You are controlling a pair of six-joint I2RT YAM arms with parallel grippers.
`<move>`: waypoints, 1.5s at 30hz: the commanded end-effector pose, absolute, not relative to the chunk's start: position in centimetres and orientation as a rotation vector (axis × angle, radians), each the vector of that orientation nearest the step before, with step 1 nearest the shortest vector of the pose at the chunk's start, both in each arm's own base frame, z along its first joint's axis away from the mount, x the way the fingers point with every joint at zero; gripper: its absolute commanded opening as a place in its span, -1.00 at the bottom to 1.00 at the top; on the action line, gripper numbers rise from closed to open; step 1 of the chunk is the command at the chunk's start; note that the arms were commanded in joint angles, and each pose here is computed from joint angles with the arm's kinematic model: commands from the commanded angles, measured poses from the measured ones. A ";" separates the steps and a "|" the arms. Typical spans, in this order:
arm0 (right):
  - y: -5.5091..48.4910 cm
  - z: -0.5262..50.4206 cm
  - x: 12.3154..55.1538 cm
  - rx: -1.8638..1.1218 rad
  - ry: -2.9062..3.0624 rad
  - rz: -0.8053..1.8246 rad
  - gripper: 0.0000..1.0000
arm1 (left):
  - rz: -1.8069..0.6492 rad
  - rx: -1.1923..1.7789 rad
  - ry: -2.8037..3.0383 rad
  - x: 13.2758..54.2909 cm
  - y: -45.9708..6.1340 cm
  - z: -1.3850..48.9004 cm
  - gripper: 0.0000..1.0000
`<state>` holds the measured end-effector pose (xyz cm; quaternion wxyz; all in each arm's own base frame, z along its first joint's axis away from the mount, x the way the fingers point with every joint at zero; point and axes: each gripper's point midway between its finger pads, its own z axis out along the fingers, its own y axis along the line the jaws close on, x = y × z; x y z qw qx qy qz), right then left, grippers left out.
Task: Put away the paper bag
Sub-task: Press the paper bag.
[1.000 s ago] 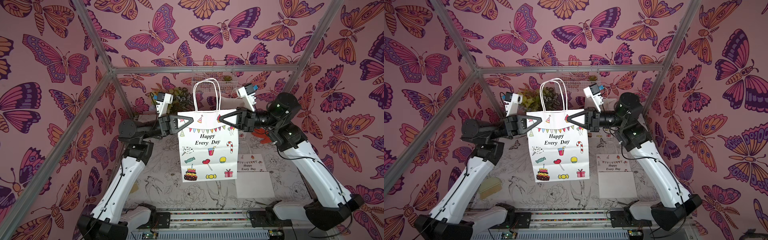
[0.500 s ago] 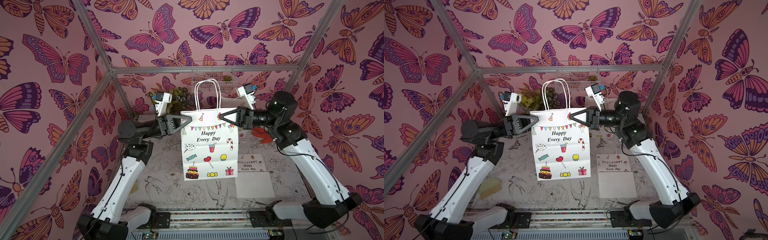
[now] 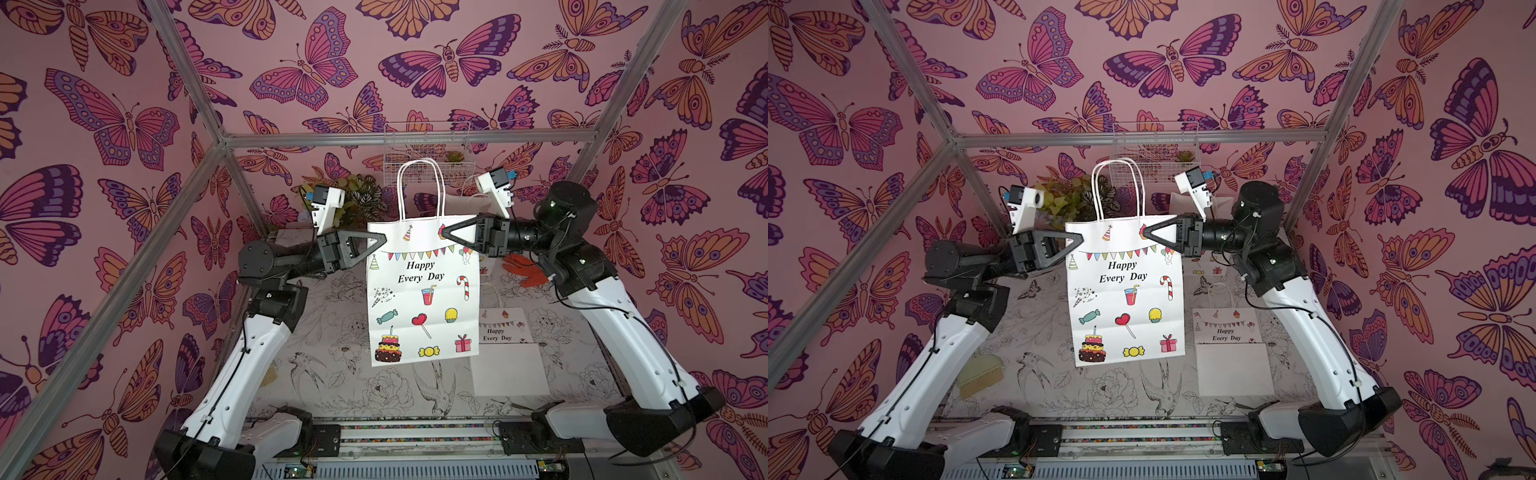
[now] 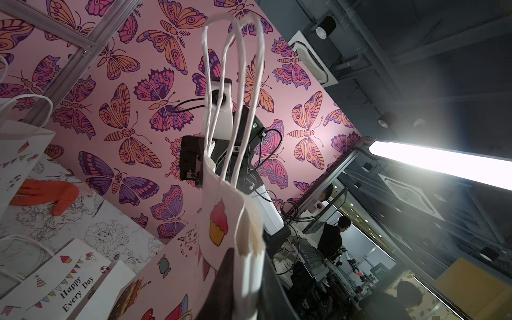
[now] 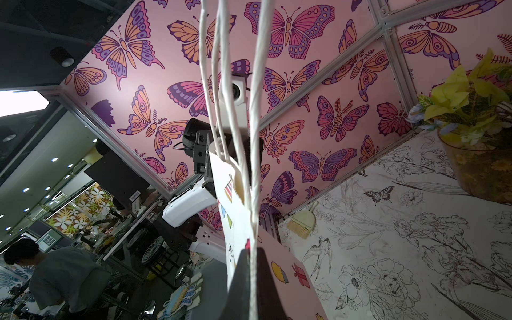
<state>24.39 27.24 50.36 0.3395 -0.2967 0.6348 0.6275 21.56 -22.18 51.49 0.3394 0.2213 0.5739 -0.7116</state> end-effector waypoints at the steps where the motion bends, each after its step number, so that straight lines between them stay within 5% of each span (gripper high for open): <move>1: 26.7 50.0 23.6 -0.788 1.664 1.622 -1.00 | -1.809 0.601 1.470 20.9 -22.0 51.5 -0.92; 5: 26.6 49.9 23.2 -0.791 1.672 1.627 -0.85 | -1.786 0.583 1.490 21.1 -22.0 51.0 -1.00; 13: 26.2 50.3 20.7 -0.848 1.595 1.733 0.30 | -1.773 0.562 1.486 21.2 -21.9 51.4 -1.00; 17: 25.9 50.2 19.3 -0.871 1.569 1.769 0.52 | -1.775 0.552 1.471 21.2 -21.8 51.9 -1.00; 22: 25.7 49.7 17.9 -0.894 1.560 1.776 0.36 | -1.834 0.538 1.414 21.4 -21.7 53.0 -1.00; 30: 25.9 50.0 17.9 -0.895 1.558 1.776 -0.66 | -1.890 0.537 1.370 21.3 -21.6 53.5 -1.00; 33: 26.0 50.2 18.2 -0.883 1.558 1.768 -0.89 | -1.892 0.551 1.378 20.9 -21.6 53.4 -0.96; 41: 25.4 50.7 20.7 -0.796 1.581 1.730 -1.00 | -1.899 0.629 1.400 19.1 -21.9 53.1 0.29; 45: 25.1 51.3 21.8 -0.775 1.568 1.735 -1.00 | -1.922 0.688 1.422 18.0 -22.6 52.6 0.52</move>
